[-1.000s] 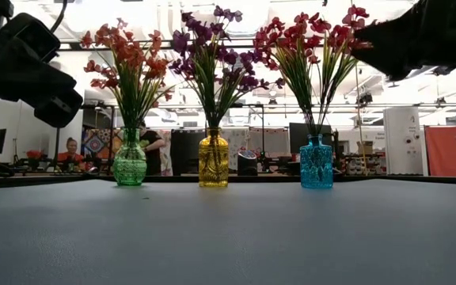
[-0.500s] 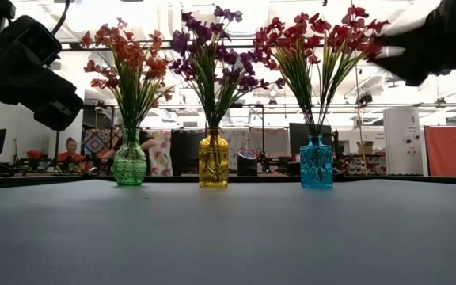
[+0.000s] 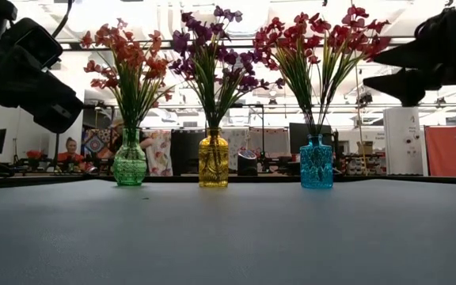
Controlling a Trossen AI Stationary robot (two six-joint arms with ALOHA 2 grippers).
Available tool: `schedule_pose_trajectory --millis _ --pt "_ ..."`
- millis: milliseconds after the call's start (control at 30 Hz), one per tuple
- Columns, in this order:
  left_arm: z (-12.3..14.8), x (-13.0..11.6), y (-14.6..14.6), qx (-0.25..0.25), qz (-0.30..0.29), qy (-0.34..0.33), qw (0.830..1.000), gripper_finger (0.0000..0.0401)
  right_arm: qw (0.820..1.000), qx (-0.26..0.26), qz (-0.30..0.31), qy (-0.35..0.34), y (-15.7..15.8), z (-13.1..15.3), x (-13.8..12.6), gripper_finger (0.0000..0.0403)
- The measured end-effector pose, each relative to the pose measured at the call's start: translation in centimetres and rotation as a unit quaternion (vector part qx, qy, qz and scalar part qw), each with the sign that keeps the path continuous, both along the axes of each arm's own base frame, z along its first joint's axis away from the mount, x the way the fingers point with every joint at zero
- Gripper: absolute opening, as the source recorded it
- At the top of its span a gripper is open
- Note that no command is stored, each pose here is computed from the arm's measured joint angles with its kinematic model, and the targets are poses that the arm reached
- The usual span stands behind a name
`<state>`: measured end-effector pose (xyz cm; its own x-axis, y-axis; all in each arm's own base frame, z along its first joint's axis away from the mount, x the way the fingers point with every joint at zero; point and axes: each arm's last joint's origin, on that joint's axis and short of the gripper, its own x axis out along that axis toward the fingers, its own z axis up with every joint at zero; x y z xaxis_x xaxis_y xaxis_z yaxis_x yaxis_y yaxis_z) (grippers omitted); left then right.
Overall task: Sort flowers into vase by color
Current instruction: Return to Home Position
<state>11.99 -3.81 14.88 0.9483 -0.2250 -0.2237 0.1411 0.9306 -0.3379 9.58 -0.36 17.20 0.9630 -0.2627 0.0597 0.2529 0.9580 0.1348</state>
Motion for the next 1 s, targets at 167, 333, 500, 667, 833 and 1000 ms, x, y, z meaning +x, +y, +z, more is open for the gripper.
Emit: schedule_pose_trajectory --millis 167,333,500,667,833,1000 --pt "-0.08 0.04 -0.02 0.001 0.000 0.003 1.000 0.0000 0.996 0.058 0.061 -0.002 -0.03 -0.21 0.09 0.0352" --pt "-0.17 0.08 -0.02 0.003 0.000 0.007 1.000 0.0000 0.990 0.034 0.133 0.018 0.33 -0.45 0.13 0.0352" --pt "-0.26 0.12 -0.03 0.004 0.001 0.011 1.000 0.0000 0.991 -0.006 0.130 0.026 0.33 -0.48 0.18 0.0352" --pt "-0.35 0.15 -0.05 0.006 0.001 0.015 1.000 0.0000 0.991 -0.015 0.130 0.029 0.33 -0.51 0.22 0.0352" --pt "-0.44 0.19 -0.06 0.007 0.001 0.019 1.000 0.0000 0.991 -0.012 0.130 0.029 0.33 -0.51 0.22 0.0352" --pt "-0.52 0.21 -0.07 0.008 0.001 0.023 1.000 0.0000 0.991 -0.012 0.130 0.029 0.33 -0.52 0.23 0.0352"
